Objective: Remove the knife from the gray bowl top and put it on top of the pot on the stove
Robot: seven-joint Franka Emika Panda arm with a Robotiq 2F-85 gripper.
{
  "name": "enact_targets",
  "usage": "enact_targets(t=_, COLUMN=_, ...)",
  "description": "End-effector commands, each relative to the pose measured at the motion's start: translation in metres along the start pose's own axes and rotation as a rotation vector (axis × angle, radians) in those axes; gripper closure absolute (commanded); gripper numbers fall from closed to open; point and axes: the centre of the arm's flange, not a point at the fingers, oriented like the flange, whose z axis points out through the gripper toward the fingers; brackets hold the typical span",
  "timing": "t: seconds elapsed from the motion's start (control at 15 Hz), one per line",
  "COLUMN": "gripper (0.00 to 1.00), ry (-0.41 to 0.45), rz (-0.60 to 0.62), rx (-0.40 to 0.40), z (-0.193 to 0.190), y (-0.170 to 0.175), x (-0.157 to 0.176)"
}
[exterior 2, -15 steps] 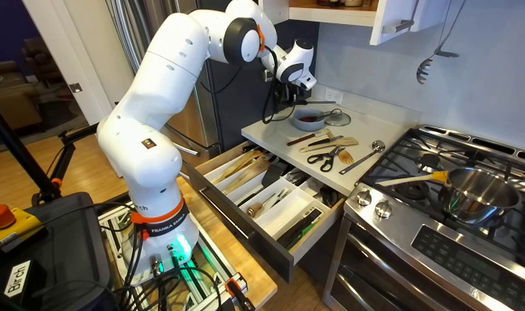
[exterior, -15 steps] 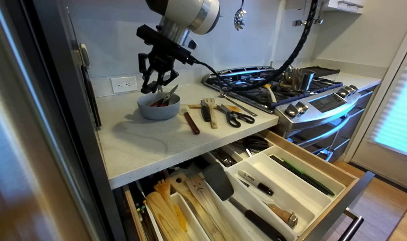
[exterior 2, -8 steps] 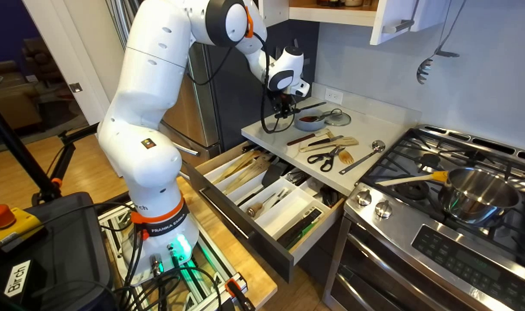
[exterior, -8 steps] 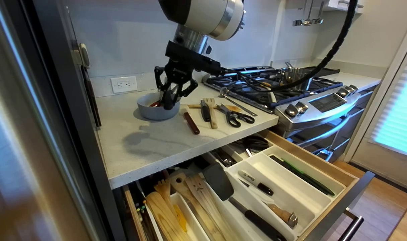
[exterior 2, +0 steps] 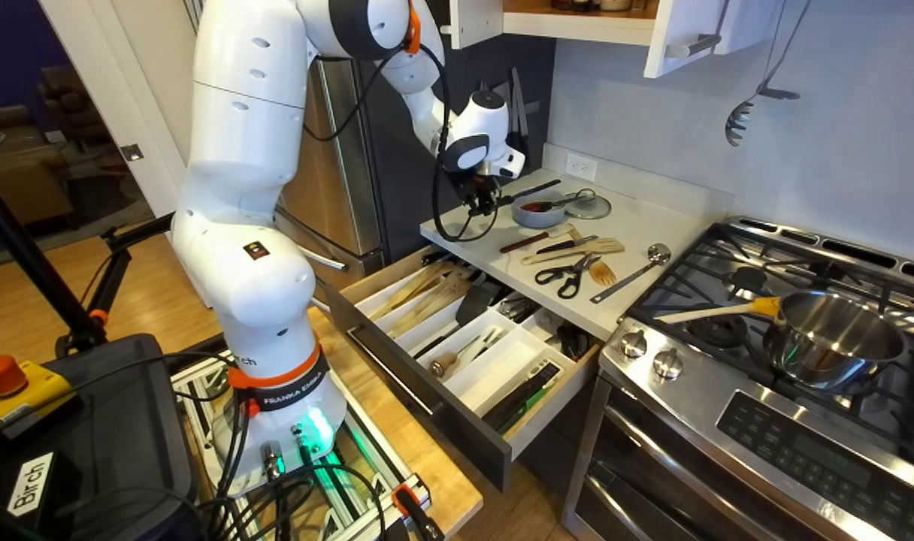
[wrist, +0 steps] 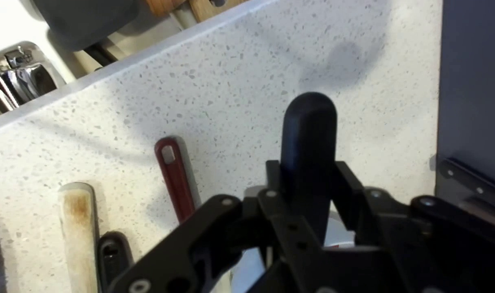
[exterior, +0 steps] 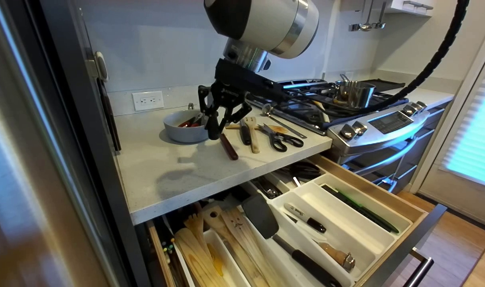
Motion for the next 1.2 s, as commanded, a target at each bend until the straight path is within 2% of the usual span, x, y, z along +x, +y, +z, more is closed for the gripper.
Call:
enact_targets(t=0.0, gripper=0.91, ry=0.073, rz=0.183, rx=-0.028, z=-0.006, y=0.032, x=0.022)
enact_targets(t=0.27, gripper=0.91, ry=0.124, rz=0.389, rx=-0.080, z=-0.006, y=0.125, x=0.037)
enact_targets(t=0.4, gripper=0.91, ry=0.140, rz=0.497, rx=-0.100, z=-0.016, y=0.185, x=0.038)
enact_targets(t=0.47, gripper=0.91, ry=0.127, rz=0.560, rx=-0.078, z=-0.026, y=0.206, x=0.037)
enact_targets(t=0.53, gripper=0.66, ry=0.124, rz=0.477, rx=-0.103, z=-0.016, y=0.169, x=0.044)
enact_targets(t=0.6, gripper=0.66, ry=0.125, rz=0.517, rx=-0.105, z=-0.019, y=0.190, x=0.044)
enact_targets(t=0.67, gripper=0.91, ry=0.128, rz=0.539, rx=-0.107, z=-0.022, y=0.203, x=0.045)
enact_targets(t=0.8, gripper=0.91, ry=0.178, rz=0.642, rx=-0.072, z=-0.031, y=0.200, x=0.057)
enact_targets(t=1.13, gripper=0.91, ry=0.323, rz=0.881, rx=-0.058, z=-0.084, y=0.264, x=0.094)
